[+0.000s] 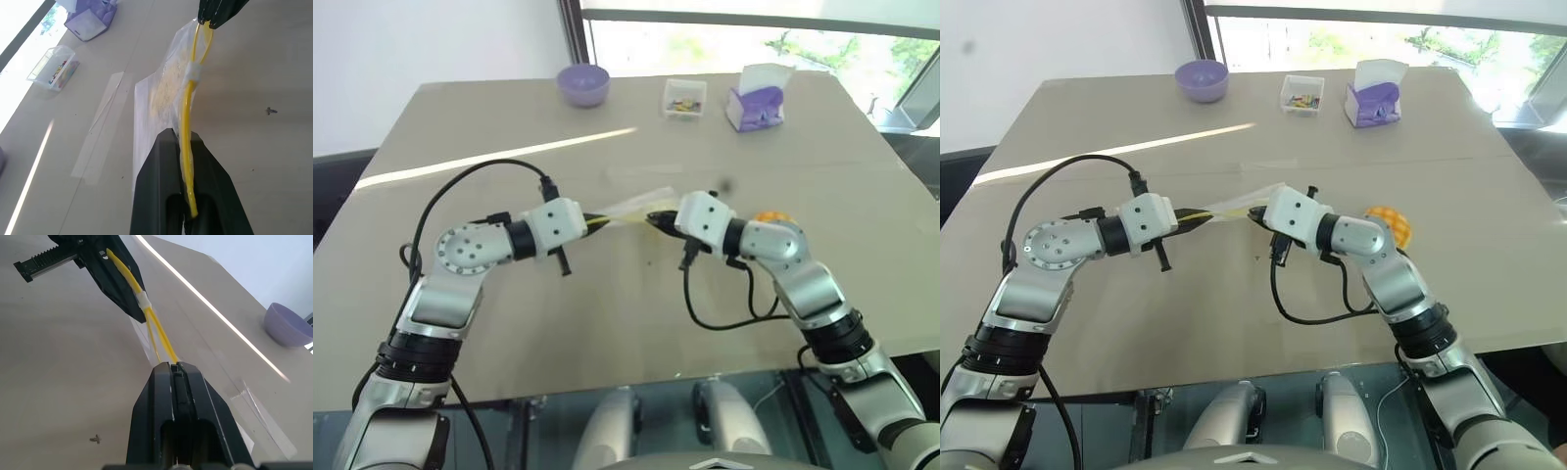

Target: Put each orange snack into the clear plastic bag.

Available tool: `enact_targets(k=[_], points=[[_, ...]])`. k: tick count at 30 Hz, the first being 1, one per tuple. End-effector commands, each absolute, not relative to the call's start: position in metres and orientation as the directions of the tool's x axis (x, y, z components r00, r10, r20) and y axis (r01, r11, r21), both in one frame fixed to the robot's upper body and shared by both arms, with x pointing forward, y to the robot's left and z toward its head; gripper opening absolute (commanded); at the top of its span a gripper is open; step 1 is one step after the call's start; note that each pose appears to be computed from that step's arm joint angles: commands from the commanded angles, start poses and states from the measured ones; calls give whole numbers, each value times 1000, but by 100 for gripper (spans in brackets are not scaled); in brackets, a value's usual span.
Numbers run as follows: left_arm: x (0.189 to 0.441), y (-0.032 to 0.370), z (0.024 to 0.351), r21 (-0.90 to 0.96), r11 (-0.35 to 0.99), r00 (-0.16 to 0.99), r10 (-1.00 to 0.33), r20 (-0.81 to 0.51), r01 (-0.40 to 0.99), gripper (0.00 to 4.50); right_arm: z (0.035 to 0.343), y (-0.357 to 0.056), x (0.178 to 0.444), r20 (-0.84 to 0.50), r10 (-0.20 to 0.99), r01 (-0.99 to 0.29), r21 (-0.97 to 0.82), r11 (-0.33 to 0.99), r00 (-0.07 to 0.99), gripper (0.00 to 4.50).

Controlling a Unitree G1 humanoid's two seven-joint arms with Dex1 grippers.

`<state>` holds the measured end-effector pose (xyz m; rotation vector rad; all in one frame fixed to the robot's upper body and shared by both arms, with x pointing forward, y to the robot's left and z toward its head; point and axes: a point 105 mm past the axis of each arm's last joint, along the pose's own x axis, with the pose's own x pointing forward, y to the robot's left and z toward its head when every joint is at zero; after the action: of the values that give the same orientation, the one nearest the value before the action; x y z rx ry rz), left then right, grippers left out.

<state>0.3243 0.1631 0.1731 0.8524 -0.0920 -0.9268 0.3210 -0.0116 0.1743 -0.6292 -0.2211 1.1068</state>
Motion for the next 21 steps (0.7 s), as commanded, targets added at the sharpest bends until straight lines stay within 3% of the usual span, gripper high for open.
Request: enact_targets(k=[1,21], points=[[321,158,190,716,305,619,-753,-223,628,0,180,-10,318,-117,895,-754,-591,286,431,9],[307,150,176,733,210,564,-779,-274,647,0,173,-5,322,-105,901,-814,-483,324,421,9]])
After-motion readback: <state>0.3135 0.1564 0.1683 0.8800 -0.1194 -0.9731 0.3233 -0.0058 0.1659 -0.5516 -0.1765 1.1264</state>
